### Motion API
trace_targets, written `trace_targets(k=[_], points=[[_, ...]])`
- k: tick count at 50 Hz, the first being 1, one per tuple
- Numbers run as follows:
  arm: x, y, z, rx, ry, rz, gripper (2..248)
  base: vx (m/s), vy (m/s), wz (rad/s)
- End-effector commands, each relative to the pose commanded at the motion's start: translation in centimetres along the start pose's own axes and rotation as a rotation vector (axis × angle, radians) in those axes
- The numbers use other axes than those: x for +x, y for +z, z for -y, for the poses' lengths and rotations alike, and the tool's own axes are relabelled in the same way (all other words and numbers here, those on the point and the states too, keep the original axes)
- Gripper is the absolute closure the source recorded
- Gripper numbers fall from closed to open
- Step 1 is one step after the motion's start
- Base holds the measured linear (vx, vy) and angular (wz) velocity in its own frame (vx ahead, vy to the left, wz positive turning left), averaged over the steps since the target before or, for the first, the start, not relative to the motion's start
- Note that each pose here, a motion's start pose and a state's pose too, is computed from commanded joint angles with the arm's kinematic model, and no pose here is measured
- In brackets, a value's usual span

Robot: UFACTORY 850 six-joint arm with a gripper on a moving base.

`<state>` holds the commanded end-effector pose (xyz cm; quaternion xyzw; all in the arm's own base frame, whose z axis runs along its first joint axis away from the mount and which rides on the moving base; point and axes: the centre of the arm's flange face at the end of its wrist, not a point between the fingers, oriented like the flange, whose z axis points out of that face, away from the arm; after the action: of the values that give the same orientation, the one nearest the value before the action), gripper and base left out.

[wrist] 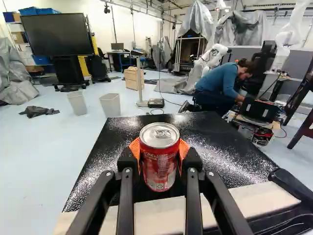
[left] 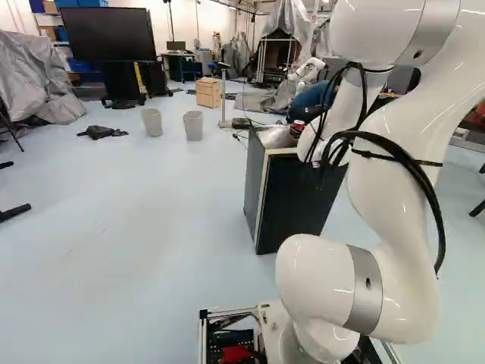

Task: Grab a drink from the fridge

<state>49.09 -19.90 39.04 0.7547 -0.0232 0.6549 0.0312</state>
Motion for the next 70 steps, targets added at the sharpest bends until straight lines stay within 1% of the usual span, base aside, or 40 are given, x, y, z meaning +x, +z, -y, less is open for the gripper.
trace_targets(k=[14, 25, 36, 52, 70], points=[[1.3, -0.2, 0.0, -0.002, -0.009, -0.024, 154, 0.000, 0.000, 0.000], [1.4, -0.3, 0.2, -0.001, -0.009, -0.024, 154, 0.000, 0.000, 0.000], [1.4, -0.8, 0.9, 0.000, -0.008, -0.019, 154, 0.000, 0.000, 0.000], [1.4, -2.1, 2.8, 0.005, -0.006, -0.006, 154, 0.000, 0.000, 0.000], [1.2, -4.7, 6.1, 0.014, -0.002, 0.019, 154, 0.000, 0.000, 0.000]])
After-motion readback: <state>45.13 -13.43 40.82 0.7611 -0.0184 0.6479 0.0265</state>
